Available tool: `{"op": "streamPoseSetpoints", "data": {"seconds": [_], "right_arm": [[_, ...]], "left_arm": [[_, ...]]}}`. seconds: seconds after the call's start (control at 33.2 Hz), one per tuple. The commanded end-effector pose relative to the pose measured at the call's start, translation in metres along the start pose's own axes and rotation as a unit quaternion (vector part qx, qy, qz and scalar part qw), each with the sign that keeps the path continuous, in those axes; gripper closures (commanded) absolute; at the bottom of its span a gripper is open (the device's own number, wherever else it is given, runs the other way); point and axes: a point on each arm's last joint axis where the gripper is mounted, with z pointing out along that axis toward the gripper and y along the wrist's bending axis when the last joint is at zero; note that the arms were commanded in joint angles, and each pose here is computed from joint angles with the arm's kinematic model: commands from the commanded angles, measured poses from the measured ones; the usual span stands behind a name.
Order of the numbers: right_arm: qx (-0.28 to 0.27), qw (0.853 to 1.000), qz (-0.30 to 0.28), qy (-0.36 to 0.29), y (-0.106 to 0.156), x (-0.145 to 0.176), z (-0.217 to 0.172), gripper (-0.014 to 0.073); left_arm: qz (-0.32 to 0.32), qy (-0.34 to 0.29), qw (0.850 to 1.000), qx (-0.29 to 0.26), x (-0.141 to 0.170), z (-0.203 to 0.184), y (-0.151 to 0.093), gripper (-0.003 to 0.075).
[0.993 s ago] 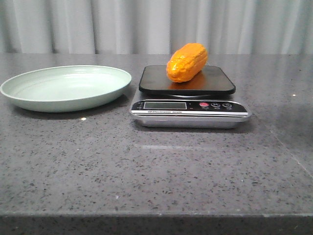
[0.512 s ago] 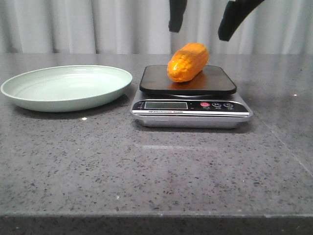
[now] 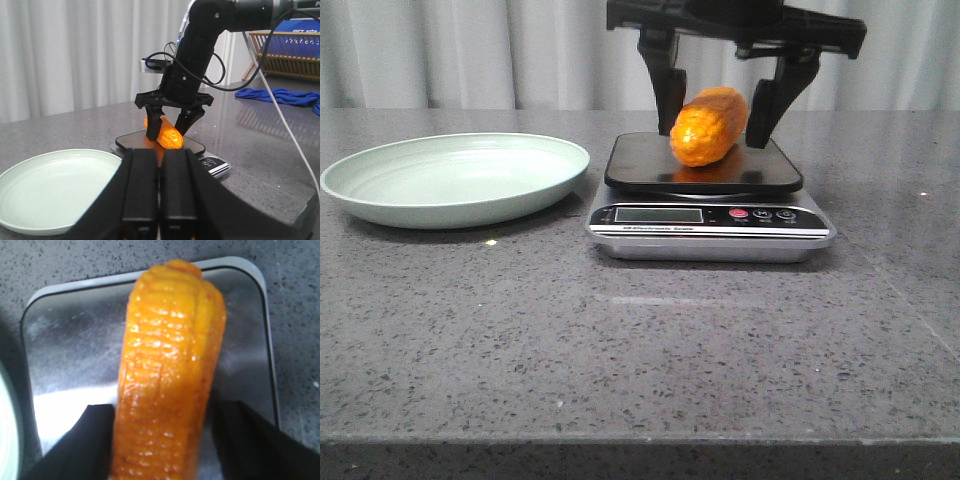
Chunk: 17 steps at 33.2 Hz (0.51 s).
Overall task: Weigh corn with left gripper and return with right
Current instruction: 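Lower the right gripper over the corn on the scale, then grasp the corn with the right gripper and lift it off the scale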
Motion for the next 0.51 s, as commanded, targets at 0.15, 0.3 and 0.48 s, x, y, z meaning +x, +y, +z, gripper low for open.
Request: {"op": "streamPoseSetpoints", "data": {"seconds": [0.15, 0.3, 0.48], "right_arm": [[-0.039, 0.997, -0.044, -0.051, 0.008, -0.012, -0.031, 0.0459], [-0.086, 0.981, -0.147, -0.092, 0.034, -0.006, -0.055, 0.0448], [-0.177, 0.952, -0.214, -0.126, 0.083, 0.016, -0.071, 0.0447]], "left_arm": [[-0.007, -0.048, 0.999, 0.013, -0.015, -0.001, -0.002, 0.0586], [-0.007, -0.048, 0.999, 0.013, -0.015, -0.001, -0.002, 0.0586], [-0.007, -0.048, 0.999, 0.013, -0.015, -0.001, -0.002, 0.0586]]}}
